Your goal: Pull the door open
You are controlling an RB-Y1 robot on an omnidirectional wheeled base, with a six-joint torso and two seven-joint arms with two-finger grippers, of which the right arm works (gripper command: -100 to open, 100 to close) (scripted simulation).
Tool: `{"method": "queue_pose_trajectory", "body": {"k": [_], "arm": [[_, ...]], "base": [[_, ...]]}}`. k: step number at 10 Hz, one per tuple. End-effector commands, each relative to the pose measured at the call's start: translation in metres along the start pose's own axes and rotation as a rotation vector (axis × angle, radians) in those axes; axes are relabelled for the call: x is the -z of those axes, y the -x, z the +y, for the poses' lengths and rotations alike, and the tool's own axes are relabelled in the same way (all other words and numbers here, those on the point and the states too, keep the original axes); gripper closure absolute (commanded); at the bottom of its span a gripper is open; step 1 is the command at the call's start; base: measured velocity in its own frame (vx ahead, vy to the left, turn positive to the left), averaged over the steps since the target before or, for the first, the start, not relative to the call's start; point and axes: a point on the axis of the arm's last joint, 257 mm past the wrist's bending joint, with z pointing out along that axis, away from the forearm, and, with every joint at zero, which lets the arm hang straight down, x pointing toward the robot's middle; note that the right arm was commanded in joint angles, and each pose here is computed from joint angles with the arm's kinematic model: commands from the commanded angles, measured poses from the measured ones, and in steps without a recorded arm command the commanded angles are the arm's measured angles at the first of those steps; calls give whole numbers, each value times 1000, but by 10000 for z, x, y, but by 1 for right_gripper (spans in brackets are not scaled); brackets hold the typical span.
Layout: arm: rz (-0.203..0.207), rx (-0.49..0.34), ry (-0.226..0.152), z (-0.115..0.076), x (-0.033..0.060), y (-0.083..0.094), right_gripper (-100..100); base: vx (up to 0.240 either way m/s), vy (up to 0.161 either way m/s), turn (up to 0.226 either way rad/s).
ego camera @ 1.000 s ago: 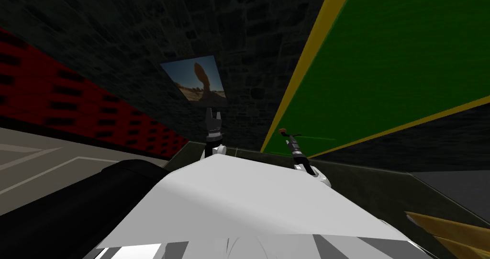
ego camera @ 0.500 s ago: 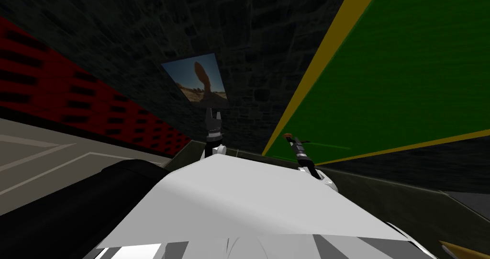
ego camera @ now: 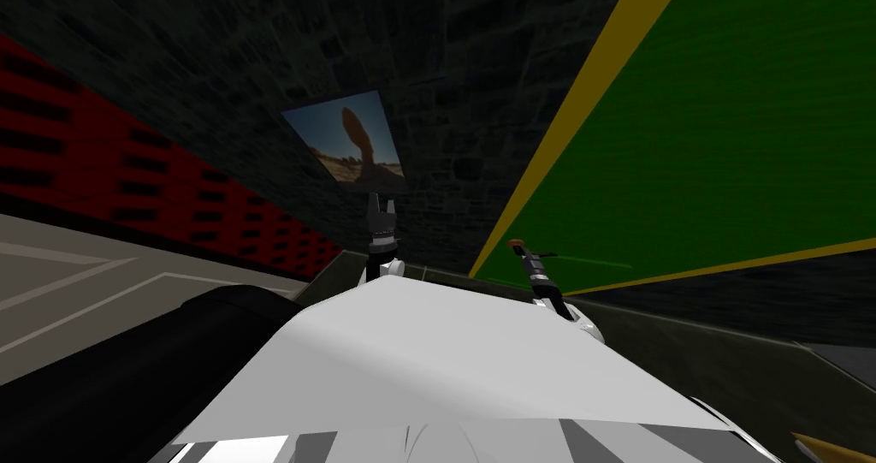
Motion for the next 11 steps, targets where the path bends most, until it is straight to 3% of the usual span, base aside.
{"method": "queue_pose_trajectory", "body": {"k": [1,2,11], "arm": [[1,2,2,8,0,0,100],[1,2,2,8,0,0,100],[92,9,6,1,452,118,100]], "base": [[0,0,0],[0,0,0],[-186,-75,145]]}}
